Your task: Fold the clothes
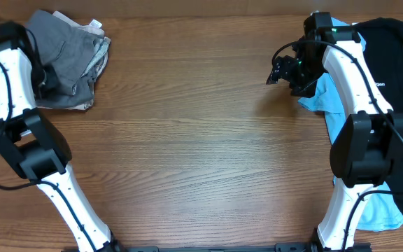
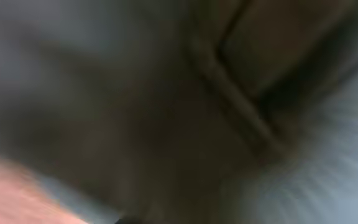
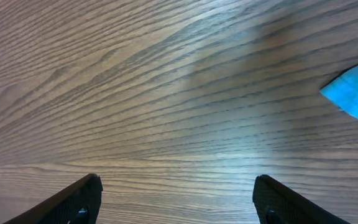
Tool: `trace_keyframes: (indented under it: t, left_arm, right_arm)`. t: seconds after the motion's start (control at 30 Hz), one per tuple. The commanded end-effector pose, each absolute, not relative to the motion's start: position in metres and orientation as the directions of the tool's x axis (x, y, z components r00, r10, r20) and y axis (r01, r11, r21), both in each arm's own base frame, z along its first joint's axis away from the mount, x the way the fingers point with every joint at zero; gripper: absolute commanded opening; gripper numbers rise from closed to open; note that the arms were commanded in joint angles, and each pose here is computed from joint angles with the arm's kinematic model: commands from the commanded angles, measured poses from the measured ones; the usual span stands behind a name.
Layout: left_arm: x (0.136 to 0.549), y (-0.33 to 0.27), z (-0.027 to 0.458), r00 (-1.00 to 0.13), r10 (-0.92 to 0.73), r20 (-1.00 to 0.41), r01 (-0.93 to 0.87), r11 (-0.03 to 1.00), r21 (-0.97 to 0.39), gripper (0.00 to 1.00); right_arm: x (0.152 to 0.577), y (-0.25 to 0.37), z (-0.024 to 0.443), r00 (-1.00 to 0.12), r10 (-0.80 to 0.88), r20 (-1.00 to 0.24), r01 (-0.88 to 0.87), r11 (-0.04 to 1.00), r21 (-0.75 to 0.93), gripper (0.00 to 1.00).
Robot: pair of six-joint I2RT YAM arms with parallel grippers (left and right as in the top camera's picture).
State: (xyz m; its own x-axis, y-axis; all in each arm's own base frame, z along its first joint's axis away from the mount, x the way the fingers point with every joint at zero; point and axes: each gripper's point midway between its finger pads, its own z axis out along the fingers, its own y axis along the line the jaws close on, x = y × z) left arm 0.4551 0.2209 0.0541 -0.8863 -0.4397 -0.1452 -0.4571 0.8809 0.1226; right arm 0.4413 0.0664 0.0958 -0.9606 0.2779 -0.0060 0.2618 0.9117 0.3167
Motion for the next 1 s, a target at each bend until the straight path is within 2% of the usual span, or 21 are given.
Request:
trace_keyframes:
  t: [0.0, 0.23, 0.37, 0.5, 0.57, 0.7, 0.97]
  left_arm:
    - [0.449, 0.217, 0.032, -0.893, -0.44, -0.098, -0.449, 0.885, 0.124, 0.16]
    - [0.459, 0.22, 0.085, -0.882, -0.434, -0.183, -0.458, 0.882, 0.114, 0.15]
    - [0.467, 0.219, 0.155, -0.857, -0.412, -0.31, -0.456, 0.886, 0.082, 0.15]
    - [0.48, 0.219, 0.192, -0.841, -0.34, -0.421, -0.404, 0.912, 0.07, 0.21]
    - [0.485, 0.22, 0.194, -0.837, -0.328, -0.438, -0.396, 0.916, 0.071, 0.24]
    - [0.493, 0.223, 0.172, -0.846, -0.329, -0.419, -0.391, 0.918, 0.07, 0.24]
    - [0.5, 0.226, 0.085, -0.921, -0.265, -0.288, -0.302, 0.949, 0.095, 0.23]
  right_arm:
    - [0.446, 0.07, 0.108, -0.961, 0.273, -0.041, 0.245, 0.911, 0.332, 0.82]
    - [0.446, 0.07, 0.108, -0.961, 0.273, -0.041, 0.245, 0.911, 0.332, 0.82]
    - [0.446, 0.07, 0.108, -0.961, 0.273, -0.041, 0.245, 0.911, 0.332, 0.82]
    - [0.446, 0.07, 0.108, -0.961, 0.273, -0.041, 0.245, 0.911, 0.332, 0.82]
    - [0.447, 0.07, 0.108, -0.961, 0.273, -0.042, 0.245, 0.911, 0.332, 0.82]
    - [0.447, 0.07, 0.108, -0.961, 0.273, -0.045, 0.244, 0.911, 0.333, 0.82]
    - [0.447, 0.07, 0.108, -0.961, 0.273, -0.045, 0.244, 0.911, 0.333, 0.82]
